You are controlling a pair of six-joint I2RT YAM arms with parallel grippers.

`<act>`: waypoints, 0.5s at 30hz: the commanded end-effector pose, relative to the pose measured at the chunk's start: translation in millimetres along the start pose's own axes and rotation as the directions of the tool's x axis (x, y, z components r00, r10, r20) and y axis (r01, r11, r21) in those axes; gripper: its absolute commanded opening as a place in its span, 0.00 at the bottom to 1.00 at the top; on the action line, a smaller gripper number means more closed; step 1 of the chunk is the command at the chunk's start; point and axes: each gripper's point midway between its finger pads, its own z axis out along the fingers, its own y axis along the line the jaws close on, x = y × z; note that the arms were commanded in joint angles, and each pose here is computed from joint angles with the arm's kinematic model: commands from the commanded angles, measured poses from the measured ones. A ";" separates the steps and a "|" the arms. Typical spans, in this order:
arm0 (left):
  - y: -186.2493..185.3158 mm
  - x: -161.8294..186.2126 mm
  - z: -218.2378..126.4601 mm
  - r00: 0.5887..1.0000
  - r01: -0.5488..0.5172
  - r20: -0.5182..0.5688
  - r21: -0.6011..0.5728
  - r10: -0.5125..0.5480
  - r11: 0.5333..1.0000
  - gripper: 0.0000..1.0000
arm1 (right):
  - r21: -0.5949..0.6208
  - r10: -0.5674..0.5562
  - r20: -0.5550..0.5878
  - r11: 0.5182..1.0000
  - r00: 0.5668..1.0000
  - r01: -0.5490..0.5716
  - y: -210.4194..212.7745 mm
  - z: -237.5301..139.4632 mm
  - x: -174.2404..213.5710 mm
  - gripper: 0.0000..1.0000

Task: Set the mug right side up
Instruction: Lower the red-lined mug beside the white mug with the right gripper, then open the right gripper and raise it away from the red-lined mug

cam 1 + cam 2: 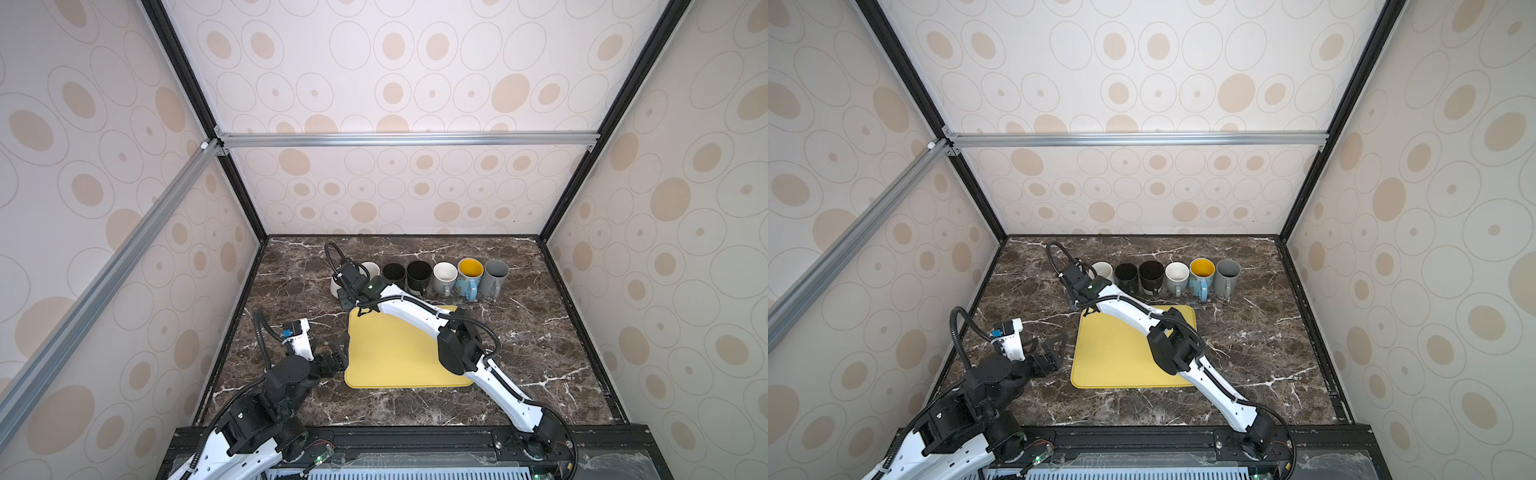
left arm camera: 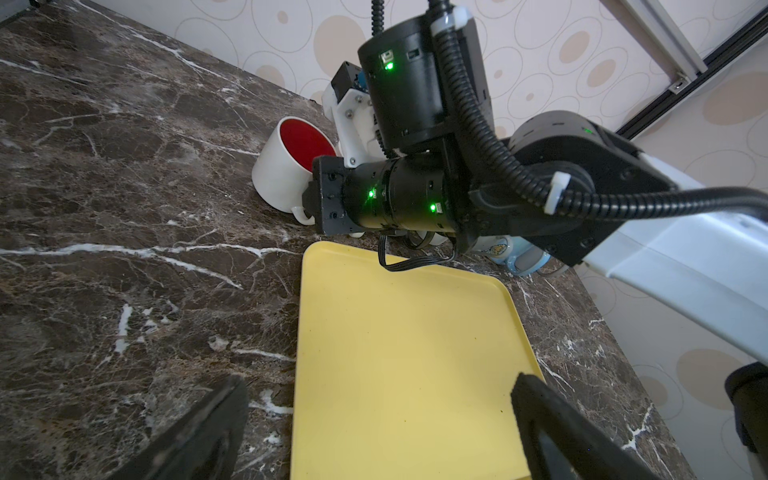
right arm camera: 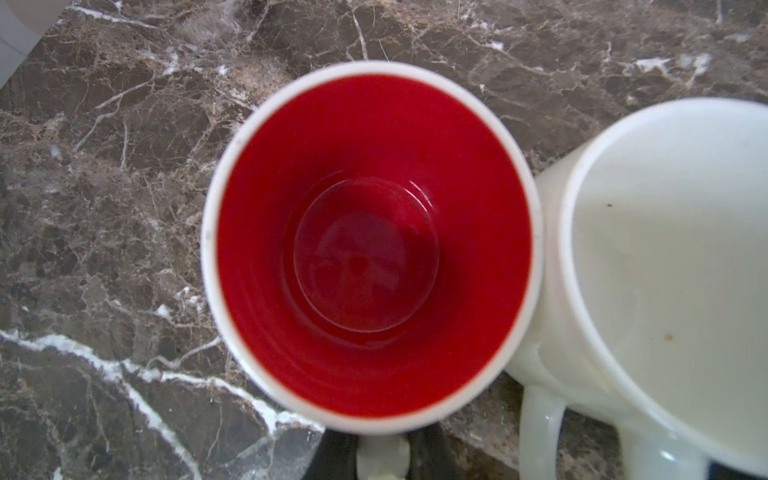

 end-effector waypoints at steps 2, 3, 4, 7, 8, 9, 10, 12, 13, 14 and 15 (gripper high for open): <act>-0.2 -5.6 -1.8 0.999 0.024 0.024 0.002 -0.024 1.000 1.00 | 0.028 0.020 0.072 0.999 0.997 -0.022 -0.2 -3.5 -19.0 0.09; -0.3 -5.8 -1.8 0.999 0.026 0.025 0.003 -0.026 1.000 1.00 | 0.026 0.019 0.068 0.999 0.997 -0.021 0.3 -2.8 -17.6 0.10; -0.2 -5.8 -1.8 0.999 0.027 0.025 0.002 -0.027 1.000 1.00 | 0.027 0.020 0.069 0.999 0.997 -0.022 -0.4 -2.6 -18.0 0.11; 0.0 -4.0 -0.7 0.999 0.026 0.021 0.003 -0.026 1.000 1.00 | 0.025 0.019 0.060 0.999 0.998 -0.021 0.9 0.3 -13.9 0.13; -0.1 -3.6 -0.5 0.999 0.027 0.021 0.004 -0.027 1.000 1.00 | 0.024 0.019 0.059 0.999 0.998 -0.020 1.3 0.6 -13.3 0.13; -0.3 -3.6 -0.5 0.999 0.029 0.021 0.005 -0.029 1.000 1.00 | 0.025 0.021 0.059 0.999 0.998 -0.022 1.0 0.6 -13.4 0.14; 0.2 -3.1 -0.3 0.999 0.027 0.020 0.004 -0.027 1.000 1.00 | 0.025 0.022 0.056 0.999 0.998 -0.023 1.0 1.4 -12.4 0.15; 0.0 -2.9 -0.1 0.999 0.028 0.019 0.004 -0.028 1.000 1.00 | 0.023 0.023 0.057 0.999 0.998 -0.024 1.4 0.9 -12.6 0.18; -0.1 -3.6 -0.5 0.999 0.029 0.021 0.005 -0.029 1.000 1.00 | 0.020 0.023 0.057 0.999 0.998 -0.025 1.8 0.4 -13.1 0.20; 0.0 -3.3 -0.3 0.999 0.027 0.021 0.004 -0.027 1.000 1.00 | 0.017 0.024 0.055 1.000 0.998 -0.025 3.1 0.5 -12.3 0.23; 0.0 -3.4 -0.2 0.999 0.027 0.022 0.004 -0.027 1.000 1.00 | 0.015 0.026 0.057 1.000 0.998 -0.026 3.2 -0.3 -13.1 0.26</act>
